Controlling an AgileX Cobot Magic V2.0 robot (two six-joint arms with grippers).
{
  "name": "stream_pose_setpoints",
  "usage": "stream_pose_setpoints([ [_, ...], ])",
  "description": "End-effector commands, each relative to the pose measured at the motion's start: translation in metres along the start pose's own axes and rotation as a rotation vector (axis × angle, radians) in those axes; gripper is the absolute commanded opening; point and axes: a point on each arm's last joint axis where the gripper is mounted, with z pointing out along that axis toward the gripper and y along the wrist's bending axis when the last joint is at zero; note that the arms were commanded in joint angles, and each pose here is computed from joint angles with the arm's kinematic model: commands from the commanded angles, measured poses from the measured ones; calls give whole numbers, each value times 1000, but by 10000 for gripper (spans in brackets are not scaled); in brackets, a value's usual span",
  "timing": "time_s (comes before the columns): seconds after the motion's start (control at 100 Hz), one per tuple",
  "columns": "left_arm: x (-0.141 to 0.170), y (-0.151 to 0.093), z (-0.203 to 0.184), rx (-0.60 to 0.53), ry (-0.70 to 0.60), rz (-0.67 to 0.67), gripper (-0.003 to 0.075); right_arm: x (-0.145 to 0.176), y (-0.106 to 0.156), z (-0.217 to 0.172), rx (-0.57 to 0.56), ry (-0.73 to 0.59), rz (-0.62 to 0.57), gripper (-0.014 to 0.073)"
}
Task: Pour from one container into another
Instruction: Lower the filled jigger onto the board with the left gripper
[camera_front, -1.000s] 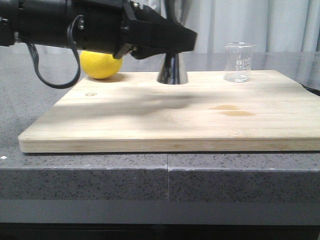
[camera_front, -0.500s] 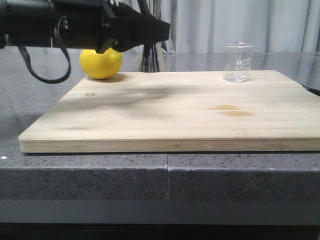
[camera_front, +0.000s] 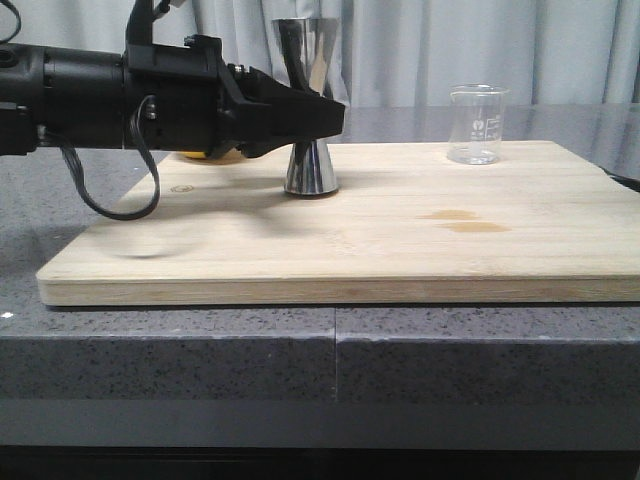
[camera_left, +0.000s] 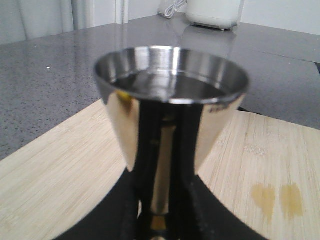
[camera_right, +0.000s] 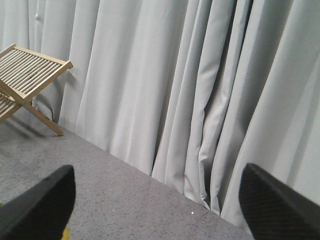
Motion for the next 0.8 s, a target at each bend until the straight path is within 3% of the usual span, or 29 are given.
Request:
stream_pose_setpoints([
  [0.0, -31, -1, -3, 10, -142, 33, -21, -19, 1, -5, -7, -78, -2, 602],
  [0.79, -19, 1, 1, 30, -138, 11, -20, -20, 1, -5, -6, -78, -1, 601],
])
